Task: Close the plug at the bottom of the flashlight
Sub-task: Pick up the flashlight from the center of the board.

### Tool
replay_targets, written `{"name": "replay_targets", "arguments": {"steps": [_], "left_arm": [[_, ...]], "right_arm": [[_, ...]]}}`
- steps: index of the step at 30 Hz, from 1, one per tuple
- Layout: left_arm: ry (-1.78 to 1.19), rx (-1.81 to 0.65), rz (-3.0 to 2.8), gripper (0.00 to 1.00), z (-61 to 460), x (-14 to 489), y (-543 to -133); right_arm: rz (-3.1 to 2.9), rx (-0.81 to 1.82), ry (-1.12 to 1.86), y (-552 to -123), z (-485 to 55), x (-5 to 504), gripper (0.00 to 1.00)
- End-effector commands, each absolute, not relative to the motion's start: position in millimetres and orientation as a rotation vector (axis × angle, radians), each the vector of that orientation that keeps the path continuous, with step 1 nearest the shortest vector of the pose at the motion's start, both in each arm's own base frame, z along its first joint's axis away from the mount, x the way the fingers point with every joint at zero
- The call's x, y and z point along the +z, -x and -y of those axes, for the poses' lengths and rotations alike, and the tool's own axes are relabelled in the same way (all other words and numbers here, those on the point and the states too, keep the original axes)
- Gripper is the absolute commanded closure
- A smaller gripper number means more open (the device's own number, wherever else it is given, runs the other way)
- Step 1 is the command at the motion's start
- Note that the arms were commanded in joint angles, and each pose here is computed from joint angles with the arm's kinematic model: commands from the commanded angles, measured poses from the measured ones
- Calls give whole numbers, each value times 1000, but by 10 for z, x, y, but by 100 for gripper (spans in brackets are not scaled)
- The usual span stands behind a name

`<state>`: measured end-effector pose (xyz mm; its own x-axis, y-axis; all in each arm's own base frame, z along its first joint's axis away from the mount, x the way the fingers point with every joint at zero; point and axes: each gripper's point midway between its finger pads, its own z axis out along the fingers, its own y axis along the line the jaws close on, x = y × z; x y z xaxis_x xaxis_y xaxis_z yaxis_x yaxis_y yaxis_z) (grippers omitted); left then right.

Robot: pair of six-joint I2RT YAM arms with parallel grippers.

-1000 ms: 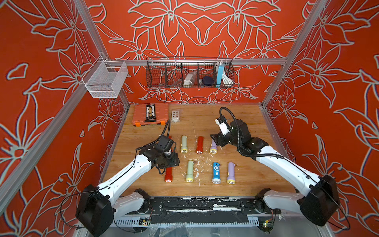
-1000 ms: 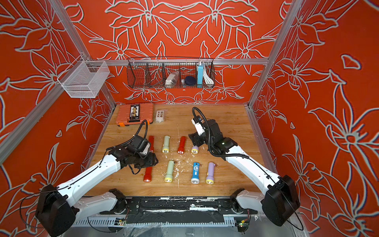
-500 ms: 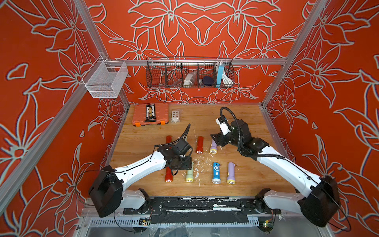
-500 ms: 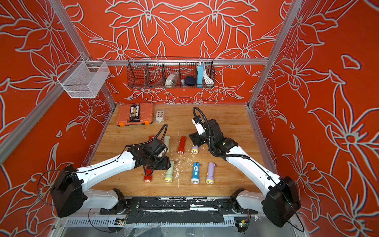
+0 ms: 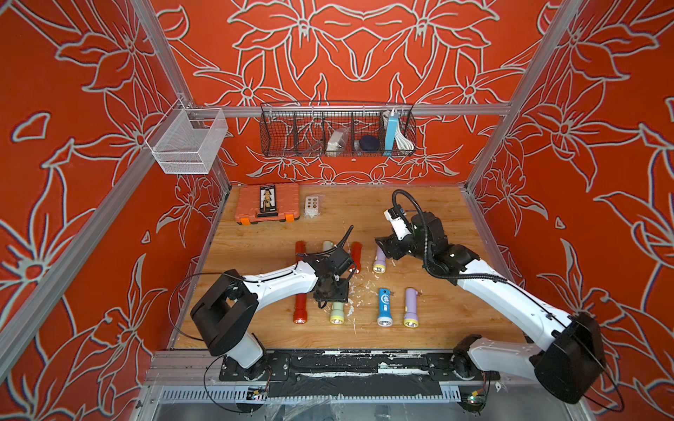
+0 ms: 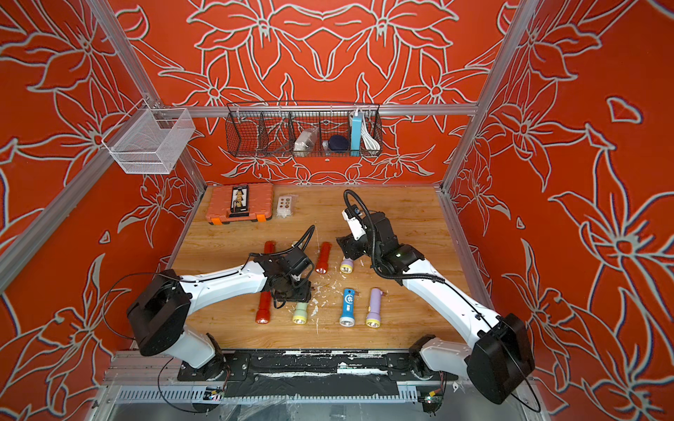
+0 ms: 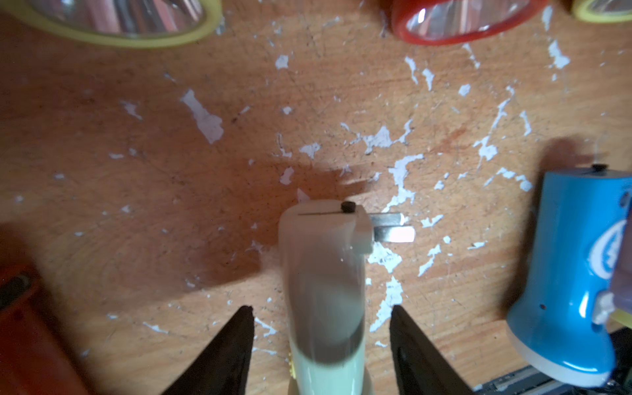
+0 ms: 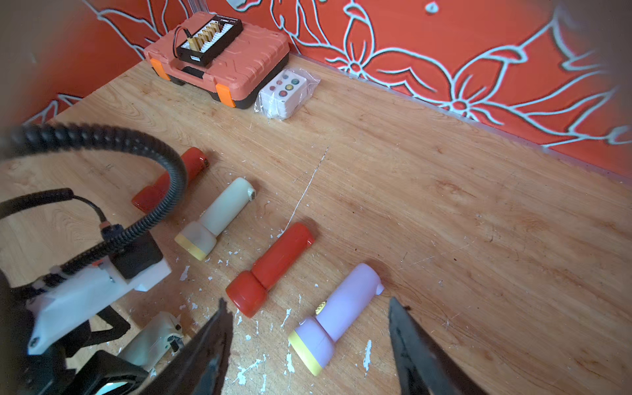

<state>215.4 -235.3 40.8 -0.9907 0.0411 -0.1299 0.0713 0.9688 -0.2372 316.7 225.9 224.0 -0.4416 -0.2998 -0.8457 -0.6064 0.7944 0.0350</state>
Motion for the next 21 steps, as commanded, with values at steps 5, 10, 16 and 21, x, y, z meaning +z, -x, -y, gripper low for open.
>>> {"name": "replay_targets", "arguments": {"steps": [5, 10, 16, 21], "left_arm": [[-117, -341, -3034, 42, 2432, 241, -2060], [-123, -314, -3037, 58, 2409, 198, -2056], [-127, -309, -3014, 75, 2372, 264, -2059], [-183, -339, -2923, 91, 2377, 566, -2145]], "right_arm": [[-2057, 405, 680, -3149, -2218, 2219, 26], [-2058, 403, 679, -3153, -2213, 2217, 26], [-2055, 404, 679, -3144, -2212, 2230, 26], [-2045, 394, 666, -3158, -2190, 2276, 26]]}}
